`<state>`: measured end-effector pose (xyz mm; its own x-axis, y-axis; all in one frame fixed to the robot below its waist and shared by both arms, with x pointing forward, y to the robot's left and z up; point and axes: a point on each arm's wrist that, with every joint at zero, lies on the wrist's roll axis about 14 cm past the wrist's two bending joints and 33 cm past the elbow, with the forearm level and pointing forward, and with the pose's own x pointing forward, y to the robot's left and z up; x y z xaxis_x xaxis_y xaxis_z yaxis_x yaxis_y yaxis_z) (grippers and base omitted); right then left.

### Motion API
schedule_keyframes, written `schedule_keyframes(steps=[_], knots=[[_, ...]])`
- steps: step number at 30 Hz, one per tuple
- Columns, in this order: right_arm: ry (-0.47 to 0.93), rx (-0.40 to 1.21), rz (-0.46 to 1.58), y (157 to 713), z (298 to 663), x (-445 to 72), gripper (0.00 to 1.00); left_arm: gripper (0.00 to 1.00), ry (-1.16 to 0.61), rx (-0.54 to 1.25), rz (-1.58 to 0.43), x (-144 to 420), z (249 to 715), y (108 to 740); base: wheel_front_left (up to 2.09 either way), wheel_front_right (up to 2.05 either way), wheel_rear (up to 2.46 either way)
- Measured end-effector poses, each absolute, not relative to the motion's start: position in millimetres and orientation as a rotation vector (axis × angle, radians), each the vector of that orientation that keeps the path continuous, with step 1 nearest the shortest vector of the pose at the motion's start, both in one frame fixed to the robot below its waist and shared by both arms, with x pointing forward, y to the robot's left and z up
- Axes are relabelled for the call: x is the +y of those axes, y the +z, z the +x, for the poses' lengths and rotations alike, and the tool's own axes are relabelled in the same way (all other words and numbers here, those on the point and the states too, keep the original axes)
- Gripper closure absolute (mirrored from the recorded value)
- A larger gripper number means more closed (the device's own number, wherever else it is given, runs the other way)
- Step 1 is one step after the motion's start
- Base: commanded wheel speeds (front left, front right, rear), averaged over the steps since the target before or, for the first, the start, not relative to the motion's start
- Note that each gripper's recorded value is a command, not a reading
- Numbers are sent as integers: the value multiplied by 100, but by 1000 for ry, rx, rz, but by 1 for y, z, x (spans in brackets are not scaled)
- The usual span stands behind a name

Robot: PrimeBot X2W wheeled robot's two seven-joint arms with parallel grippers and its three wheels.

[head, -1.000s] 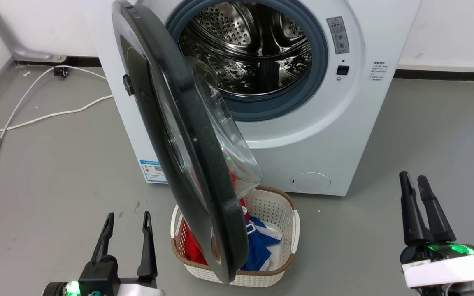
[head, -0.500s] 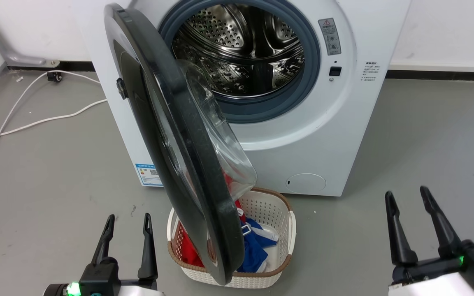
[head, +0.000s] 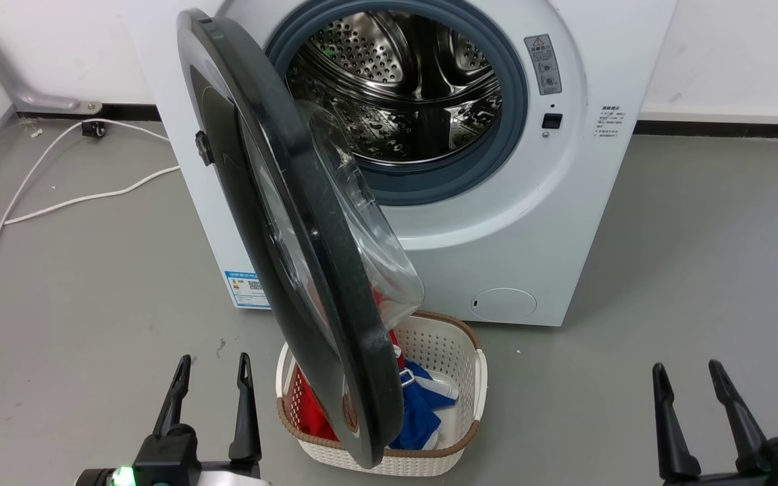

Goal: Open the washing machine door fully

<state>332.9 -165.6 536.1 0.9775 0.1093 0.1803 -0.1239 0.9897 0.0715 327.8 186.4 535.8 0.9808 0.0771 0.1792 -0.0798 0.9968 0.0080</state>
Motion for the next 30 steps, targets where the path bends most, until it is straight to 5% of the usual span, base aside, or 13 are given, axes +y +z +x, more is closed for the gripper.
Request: schedule_keyframes(steps=[6,8,18,30], knots=[[116,-147,97,527,329,-165,0,0,86,-168,4,188,328,532,0,0,0],[117,-146,97,526,329,-165,0,100,98,-165,1,190,328,531,0,0,0],[128,-143,102,526,331,-162,0,100,132,-196,29,200,327,541,0,0,0],[128,-150,102,528,332,-162,0,100,143,-586,155,204,327,665,0,0,0]])
